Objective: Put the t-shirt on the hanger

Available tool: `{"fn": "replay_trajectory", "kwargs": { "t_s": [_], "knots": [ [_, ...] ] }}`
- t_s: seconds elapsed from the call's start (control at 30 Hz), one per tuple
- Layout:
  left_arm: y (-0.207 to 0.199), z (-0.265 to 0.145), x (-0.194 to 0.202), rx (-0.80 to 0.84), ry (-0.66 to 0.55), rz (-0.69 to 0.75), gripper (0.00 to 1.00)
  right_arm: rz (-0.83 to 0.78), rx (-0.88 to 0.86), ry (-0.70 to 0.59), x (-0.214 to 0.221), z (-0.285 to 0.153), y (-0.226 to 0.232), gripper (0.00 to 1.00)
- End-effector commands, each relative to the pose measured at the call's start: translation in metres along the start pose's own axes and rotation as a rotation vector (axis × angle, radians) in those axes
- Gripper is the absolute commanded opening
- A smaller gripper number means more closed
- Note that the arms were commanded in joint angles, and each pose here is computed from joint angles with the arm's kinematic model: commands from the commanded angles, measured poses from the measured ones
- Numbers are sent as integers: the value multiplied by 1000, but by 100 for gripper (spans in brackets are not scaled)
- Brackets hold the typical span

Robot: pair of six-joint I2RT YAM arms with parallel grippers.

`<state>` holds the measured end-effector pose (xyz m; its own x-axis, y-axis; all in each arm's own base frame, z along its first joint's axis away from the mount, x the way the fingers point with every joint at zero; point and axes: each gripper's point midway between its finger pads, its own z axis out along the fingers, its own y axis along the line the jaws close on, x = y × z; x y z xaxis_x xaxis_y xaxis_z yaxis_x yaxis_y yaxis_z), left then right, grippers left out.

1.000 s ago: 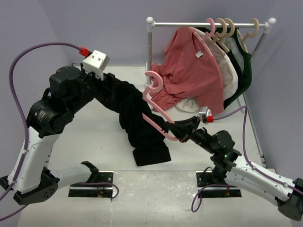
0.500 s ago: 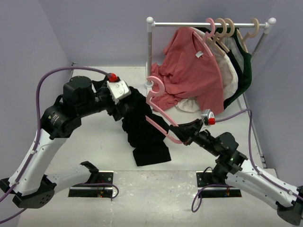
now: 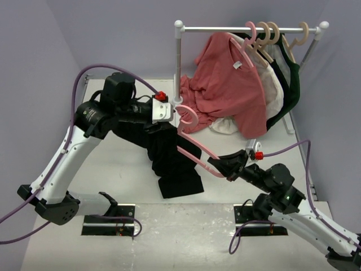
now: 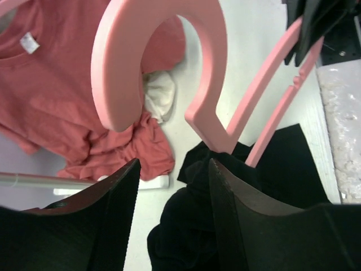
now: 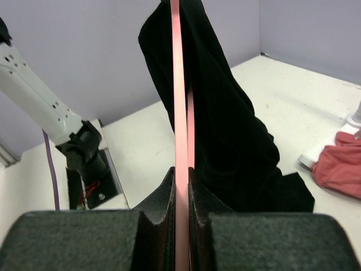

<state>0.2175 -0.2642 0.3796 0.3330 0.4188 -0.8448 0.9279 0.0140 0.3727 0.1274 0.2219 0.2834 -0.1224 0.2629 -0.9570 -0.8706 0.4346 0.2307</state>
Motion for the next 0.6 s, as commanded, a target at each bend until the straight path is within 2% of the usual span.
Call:
{"fn": "replay_trajectory", "kwargs": {
  "t_s": [0.0,0.3,0.4,0.43,0.5,0.57],
  "knots": [
    [-33,-2,-6,139,-54,-4,51,-80,-12,-134,-57,-6,10,0],
    [-37,-6,-6,137,-59,-8,56,-85,-8,-138,-59,-6,10,0],
    [-27,1,8,89,-9,-50,56,-111,-81,-147,-63,-11,24,0],
    [-28,3,13,93,-2,-59,55,-118,-101,-150,-64,-12,28,0],
    [-25,8,20,84,18,-81,41,-134,-132,-157,-66,-15,34,0],
    [-26,11,22,94,15,-95,38,-140,-134,-165,-67,-16,34,0]
  ]
}}
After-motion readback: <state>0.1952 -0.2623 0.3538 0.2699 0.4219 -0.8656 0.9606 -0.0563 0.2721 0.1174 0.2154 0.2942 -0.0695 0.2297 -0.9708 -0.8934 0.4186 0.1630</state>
